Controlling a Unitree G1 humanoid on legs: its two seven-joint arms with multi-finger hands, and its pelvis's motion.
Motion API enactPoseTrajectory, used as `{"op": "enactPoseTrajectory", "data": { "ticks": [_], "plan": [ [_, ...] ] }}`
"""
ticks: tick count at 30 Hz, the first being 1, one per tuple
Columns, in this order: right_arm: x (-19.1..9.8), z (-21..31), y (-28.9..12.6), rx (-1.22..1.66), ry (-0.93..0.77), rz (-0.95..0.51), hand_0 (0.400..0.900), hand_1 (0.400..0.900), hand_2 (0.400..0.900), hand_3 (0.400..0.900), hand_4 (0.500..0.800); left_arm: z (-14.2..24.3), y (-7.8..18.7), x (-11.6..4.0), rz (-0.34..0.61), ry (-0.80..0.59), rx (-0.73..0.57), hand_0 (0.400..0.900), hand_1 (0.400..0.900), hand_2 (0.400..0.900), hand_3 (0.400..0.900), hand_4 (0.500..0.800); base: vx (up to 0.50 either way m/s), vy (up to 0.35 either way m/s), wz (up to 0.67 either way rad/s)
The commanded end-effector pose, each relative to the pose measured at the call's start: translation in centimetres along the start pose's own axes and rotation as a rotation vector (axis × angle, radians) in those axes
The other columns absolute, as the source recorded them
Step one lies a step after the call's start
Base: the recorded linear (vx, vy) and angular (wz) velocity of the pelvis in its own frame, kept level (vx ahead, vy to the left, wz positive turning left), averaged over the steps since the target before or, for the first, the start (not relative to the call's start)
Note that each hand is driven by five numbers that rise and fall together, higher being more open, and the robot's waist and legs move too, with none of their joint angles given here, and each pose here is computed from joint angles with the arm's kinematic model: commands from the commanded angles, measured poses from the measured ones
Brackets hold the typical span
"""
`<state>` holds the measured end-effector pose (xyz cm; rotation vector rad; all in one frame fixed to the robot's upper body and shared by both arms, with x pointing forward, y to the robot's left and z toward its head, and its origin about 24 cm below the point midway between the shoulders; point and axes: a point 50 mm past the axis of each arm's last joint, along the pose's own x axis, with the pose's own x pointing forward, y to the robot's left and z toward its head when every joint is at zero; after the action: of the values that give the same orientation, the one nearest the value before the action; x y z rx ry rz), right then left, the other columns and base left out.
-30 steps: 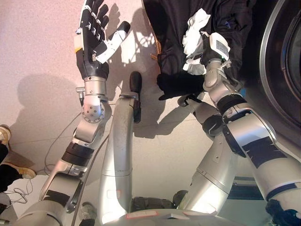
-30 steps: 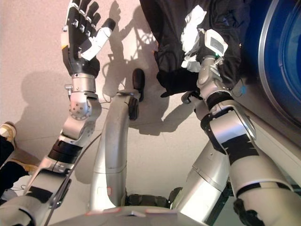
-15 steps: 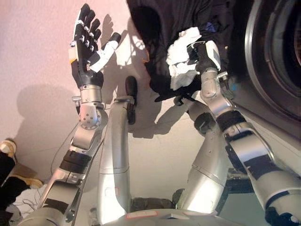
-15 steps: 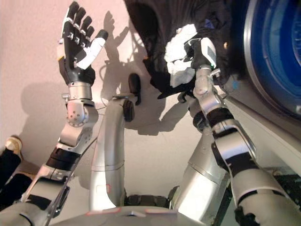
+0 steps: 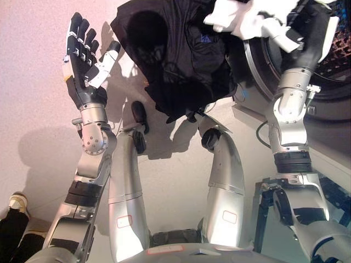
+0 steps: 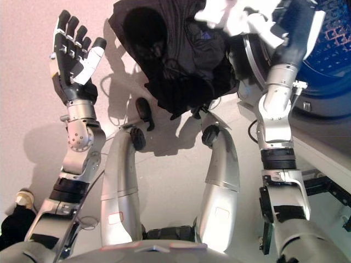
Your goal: Put the clothes in the basket into the washing machine.
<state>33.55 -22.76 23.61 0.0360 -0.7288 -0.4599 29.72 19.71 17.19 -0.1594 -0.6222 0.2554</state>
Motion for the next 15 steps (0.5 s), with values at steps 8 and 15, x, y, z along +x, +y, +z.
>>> {"op": "enactPoseTrajectory", "data": {
  "ticks": [8, 15],
  "plan": [
    [4.5, -0.6, -5.2, 0.160, 0.065, -0.677, 0.400, 0.400, 0.400, 0.400, 0.500, 0.6, -0.9, -2.3, 0.010, -0.049, -0.054, 0.900, 0.900, 0.900, 0.900, 0.800, 0.020, 0.007, -0.01],
    [8.9, 0.7, -11.3, -0.069, 0.213, -0.793, 0.704, 0.704, 0.704, 0.704, 0.682, 0.9, -3.4, -2.9, -0.173, -0.042, -0.078, 0.900, 0.900, 0.900, 0.900, 0.800, 0.018, -0.044, 0.14]
  ]
}}
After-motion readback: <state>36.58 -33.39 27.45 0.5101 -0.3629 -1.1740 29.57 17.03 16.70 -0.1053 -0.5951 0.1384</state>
